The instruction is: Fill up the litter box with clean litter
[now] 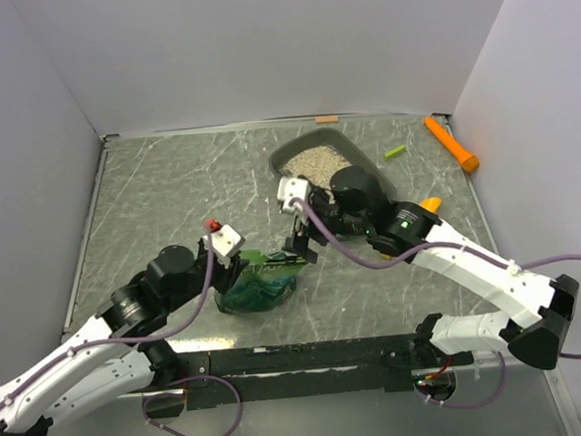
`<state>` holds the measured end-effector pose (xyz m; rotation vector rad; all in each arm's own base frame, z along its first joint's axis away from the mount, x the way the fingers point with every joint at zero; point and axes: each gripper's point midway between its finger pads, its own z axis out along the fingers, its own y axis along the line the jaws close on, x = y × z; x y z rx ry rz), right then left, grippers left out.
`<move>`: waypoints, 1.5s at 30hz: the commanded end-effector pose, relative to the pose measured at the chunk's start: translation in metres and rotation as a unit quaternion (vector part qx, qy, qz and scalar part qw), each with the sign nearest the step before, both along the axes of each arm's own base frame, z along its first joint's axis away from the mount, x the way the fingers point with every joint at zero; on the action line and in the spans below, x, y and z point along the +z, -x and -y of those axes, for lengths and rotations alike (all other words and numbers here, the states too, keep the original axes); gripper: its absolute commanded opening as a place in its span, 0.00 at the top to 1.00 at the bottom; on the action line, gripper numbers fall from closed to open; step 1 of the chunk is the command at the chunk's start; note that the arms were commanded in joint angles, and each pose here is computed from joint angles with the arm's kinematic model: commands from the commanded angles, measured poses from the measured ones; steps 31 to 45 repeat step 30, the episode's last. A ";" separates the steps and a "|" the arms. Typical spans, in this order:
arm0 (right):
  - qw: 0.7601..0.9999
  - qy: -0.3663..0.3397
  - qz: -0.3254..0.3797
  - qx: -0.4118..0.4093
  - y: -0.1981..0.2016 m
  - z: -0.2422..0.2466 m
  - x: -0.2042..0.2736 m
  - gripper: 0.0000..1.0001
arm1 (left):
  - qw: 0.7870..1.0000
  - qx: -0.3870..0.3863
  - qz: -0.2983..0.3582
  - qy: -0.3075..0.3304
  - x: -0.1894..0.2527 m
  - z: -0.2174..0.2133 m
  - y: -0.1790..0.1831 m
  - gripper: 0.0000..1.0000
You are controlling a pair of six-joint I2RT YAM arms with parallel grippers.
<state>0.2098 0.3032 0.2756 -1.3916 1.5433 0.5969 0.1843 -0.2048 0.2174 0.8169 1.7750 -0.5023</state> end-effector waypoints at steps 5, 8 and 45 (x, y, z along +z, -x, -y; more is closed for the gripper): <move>0.953 -0.092 -0.062 -0.281 -0.055 0.050 0.036 0.00 | 0.986 0.014 0.079 0.146 0.104 -0.004 0.003 0.43; 0.942 -0.093 -0.073 -0.315 -0.063 0.056 0.037 0.00 | 0.985 0.019 0.077 0.152 0.117 -0.004 0.002 0.13; 0.828 -0.178 -0.031 -0.531 -0.084 0.134 0.061 0.00 | 0.975 0.134 0.078 0.157 0.160 -0.009 -0.041 0.03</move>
